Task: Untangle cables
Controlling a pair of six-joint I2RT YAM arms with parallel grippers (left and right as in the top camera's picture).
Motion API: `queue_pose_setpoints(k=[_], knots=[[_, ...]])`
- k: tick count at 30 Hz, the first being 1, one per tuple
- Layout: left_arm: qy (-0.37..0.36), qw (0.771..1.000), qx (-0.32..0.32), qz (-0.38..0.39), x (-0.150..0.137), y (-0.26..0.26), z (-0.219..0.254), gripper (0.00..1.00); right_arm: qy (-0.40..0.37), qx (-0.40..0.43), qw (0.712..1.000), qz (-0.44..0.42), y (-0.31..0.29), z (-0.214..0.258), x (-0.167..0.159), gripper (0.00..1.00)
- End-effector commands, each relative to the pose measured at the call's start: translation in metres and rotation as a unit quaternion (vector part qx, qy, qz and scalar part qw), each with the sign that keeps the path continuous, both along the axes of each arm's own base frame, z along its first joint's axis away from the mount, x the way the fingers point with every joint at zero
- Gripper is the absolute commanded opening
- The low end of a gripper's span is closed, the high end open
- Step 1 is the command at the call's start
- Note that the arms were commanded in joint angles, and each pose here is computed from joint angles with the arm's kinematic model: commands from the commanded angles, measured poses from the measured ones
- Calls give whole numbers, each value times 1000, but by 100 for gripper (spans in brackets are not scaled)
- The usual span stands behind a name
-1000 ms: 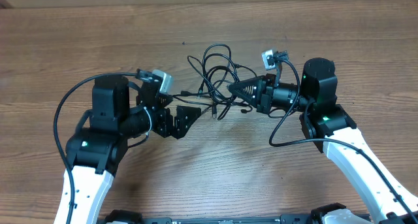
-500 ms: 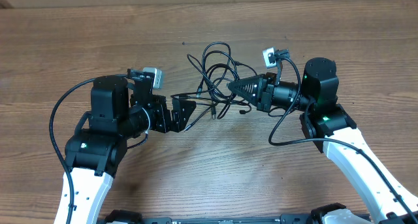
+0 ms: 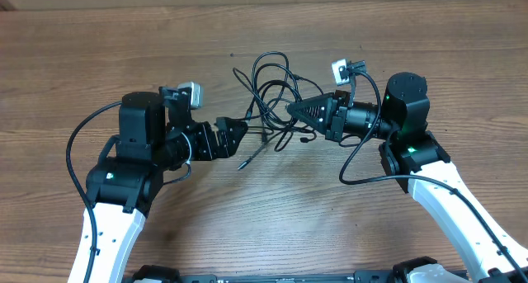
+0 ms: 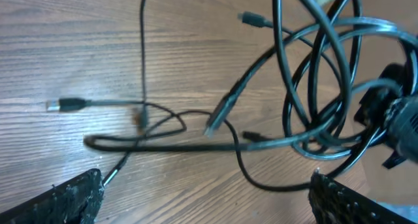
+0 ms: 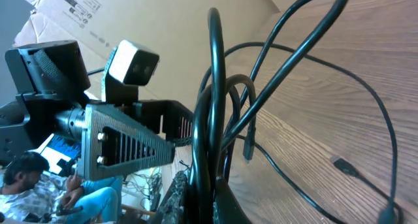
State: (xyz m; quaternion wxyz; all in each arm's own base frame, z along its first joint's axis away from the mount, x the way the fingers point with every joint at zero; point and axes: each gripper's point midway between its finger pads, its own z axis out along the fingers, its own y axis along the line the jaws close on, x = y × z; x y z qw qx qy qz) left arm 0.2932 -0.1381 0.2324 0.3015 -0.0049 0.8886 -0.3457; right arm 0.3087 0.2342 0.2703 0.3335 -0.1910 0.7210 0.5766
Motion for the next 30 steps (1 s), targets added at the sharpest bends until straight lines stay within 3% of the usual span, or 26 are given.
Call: queue_pose_setpoints(k=[1,17,23,30], knots=[[-5,1000,-16,6,3,-2,12,100,-24,10,1000,11,1,19,-4,4],[-6,1000,-5,23,7,3,10,100,-25,10,1000,11,1,19,-4,4],[46,994,-62,78,9,4,13,100,-36,14,999,19,1,23,-6,4],[54,990,-107,77,10,-5,24,100,-67,30,996,42,4,37,-13,4]])
